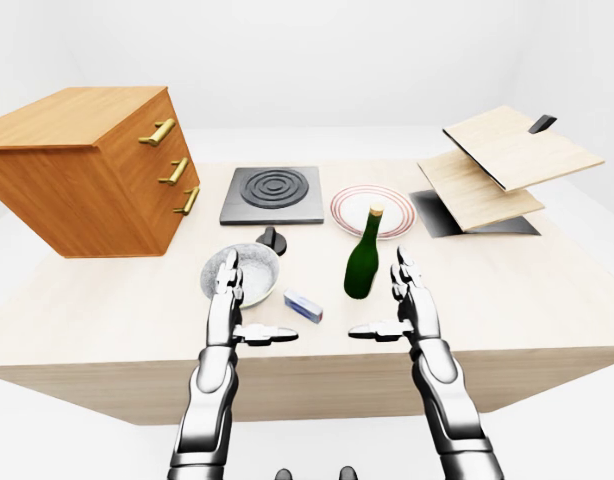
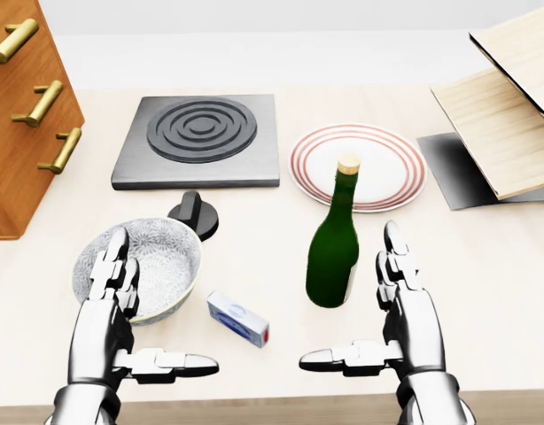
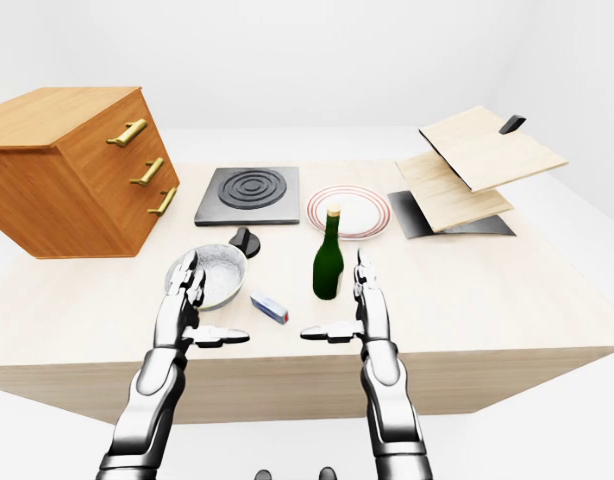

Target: Put the bowl on the top of the cabinet.

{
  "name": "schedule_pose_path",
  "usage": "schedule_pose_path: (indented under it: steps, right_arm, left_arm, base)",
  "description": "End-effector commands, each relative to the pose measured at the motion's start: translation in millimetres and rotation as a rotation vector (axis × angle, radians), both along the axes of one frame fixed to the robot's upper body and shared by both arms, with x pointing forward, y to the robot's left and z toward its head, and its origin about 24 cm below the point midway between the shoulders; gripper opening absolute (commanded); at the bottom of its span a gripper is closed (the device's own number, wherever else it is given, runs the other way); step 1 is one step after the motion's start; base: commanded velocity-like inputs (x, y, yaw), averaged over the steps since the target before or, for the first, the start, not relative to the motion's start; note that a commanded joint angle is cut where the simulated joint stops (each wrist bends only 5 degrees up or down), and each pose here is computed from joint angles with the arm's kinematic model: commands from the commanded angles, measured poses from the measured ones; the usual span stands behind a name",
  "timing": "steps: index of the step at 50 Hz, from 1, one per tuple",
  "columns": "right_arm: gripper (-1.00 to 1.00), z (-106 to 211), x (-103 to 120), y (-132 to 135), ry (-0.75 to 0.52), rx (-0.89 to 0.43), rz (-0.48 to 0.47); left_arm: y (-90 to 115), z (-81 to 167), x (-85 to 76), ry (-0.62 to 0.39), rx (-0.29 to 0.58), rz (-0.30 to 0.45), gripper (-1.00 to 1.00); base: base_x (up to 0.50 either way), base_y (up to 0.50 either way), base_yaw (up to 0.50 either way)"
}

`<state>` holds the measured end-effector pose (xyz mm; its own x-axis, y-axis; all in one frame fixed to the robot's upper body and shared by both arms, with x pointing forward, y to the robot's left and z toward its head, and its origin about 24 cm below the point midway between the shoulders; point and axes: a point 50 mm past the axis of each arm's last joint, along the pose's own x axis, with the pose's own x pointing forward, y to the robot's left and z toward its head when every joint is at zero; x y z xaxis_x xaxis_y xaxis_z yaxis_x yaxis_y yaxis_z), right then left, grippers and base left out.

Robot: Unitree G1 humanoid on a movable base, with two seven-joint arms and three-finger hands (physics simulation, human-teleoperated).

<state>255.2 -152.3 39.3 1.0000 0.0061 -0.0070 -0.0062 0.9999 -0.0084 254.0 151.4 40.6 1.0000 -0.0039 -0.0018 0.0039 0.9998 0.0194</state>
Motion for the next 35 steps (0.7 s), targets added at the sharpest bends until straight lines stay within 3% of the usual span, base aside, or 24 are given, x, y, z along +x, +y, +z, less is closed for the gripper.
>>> schedule_pose_path:
  steps: [1, 9, 11, 14, 15, 19, 22, 29, 35]
  right_arm:
    - [1.0, -6, 1, -6, 0.007, -0.013, 0.024]
    - [1.0, -5, 2, -6, -0.008, -0.023, 0.026]
    - [1.0, 10, -3, -5, -0.09, -0.046, 0.029]
    - [1.0, 29, -13, -5, -0.174, -0.094, 0.001]
    - [1.0, 39, -20, -5, -0.217, -0.116, -0.013]
    - [1.0, 60, -31, -3, -0.307, -0.159, -0.023]
    - [1.0, 67, -35, 0, -0.335, -0.21, -0.019]
    - [1.0, 73, -38, -1, -0.361, -0.233, -0.041]
    - [1.0, 70, -36, -2, -0.351, -0.232, -0.038]
  left_arm:
    - [2, -1, -1.6, -0.001, 0.044, -0.011, 1.0]
    - [2, -1, -0.9, -0.012, 0.046, -0.005, 1.0]
    - [4, 16, -7.2, -0.12, 0.069, 0.019, 1.0]
    - [7, 36, -19.0, -0.205, 0.097, 0.06, 1.0]
    - [11, 50, -28.3, -0.266, 0.126, 0.104, 1.0]
    - [21, 75, -42.4, -0.378, 0.151, 0.207, 1.0]
    - [20, 87, -50.7, -0.429, 0.178, 0.22, 1.0]
    - [19, 92, -56.0, -0.448, 0.204, 0.226, 1.0]
    - [18, 89, -53.8, -0.434, 0.207, 0.218, 1.0]
  base:
    - [0.0, 0.0, 0.0]
    - [0.0, 0.0, 0.0]
    - [0.0, 0.0, 0.0]
    - [0.0, 0.0, 0.0]
    - [0.0, 0.0, 0.0]
    - [0.0, 0.0, 0.0]
    - [0.0, 0.0, 0.0]
    - [0.0, 0.0, 0.0]
    - [0.0, 0.48, 0.0]
